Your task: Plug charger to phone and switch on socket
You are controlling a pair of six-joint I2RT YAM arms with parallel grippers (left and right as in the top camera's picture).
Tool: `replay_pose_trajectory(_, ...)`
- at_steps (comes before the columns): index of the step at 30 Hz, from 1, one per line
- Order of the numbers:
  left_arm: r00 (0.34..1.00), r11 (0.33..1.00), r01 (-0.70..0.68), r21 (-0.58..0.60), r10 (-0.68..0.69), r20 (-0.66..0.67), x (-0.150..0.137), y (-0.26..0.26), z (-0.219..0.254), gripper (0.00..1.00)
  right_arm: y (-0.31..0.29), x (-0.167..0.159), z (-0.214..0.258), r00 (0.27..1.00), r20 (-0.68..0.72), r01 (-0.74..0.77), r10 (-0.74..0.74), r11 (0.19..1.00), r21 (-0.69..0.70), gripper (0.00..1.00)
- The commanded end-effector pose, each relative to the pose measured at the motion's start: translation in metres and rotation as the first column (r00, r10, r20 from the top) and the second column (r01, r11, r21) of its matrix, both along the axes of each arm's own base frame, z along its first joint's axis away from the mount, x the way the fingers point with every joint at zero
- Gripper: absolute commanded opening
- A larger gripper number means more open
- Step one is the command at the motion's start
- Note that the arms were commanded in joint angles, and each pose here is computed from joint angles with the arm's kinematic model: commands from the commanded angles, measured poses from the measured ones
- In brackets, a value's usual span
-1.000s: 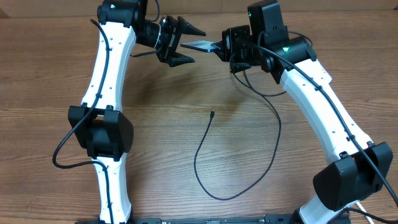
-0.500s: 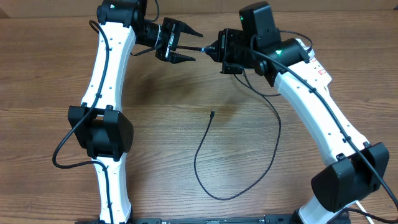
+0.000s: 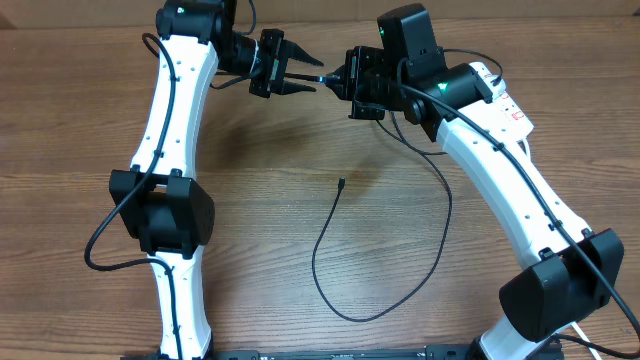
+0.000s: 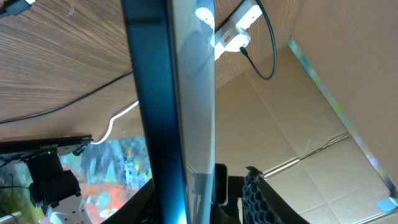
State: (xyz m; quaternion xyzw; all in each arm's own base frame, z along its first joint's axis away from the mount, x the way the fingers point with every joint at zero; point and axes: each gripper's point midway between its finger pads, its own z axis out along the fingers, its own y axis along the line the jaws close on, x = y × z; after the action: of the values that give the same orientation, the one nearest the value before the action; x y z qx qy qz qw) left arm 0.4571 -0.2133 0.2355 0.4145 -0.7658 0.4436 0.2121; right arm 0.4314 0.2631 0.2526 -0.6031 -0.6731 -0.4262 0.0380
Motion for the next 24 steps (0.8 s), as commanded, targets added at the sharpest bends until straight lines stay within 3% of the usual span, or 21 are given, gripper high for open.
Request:
replay_pose_trajectory(1,1.000,1.000,-0.017,0.014,0.018,-0.008,0.0015,0.0014,0.0006,0.32,0.0068,0.0009,0.0245,0.999,0.043,-0.021,0.019,0.998,0.051,0.04)
replay_pose_trajectory(8,1.000,1.000,-0.021,0.010,0.021,0.005,0.0044,0.0010,0.0016,0.24,0.0097,-0.0018,0.0257,0.999,0.038,-0.040,0.037,0.997,0.065,0.04)
replay_pose_trajectory(14,1.000,1.000,-0.023,0.011,0.023,0.003,0.0046,0.0014,0.0016,0.06,0.0106,-0.0025,0.0261,0.997,0.050,-0.057,0.054,0.997,0.059,0.06)
replay_pose_trajectory(20,1.000,1.000,-0.029,0.012,0.029,-0.001,0.0053,0.0029,0.0014,0.04,0.0128,-0.0047,0.0271,0.993,0.072,-0.096,0.092,0.994,0.050,0.21)
replay_pose_trajectory(22,0.999,0.999,-0.032,0.021,0.032,0.001,0.0059,0.0036,0.0001,0.04,0.0127,-0.0048,0.0269,0.989,0.095,-0.117,0.114,0.993,0.031,0.32)
replay_pose_trajectory(24,0.999,0.998,-0.043,0.049,0.043,0.011,0.0086,0.0069,-0.0037,0.04,0.0127,-0.0048,0.0269,0.981,0.129,-0.148,0.147,0.989,0.002,0.56)
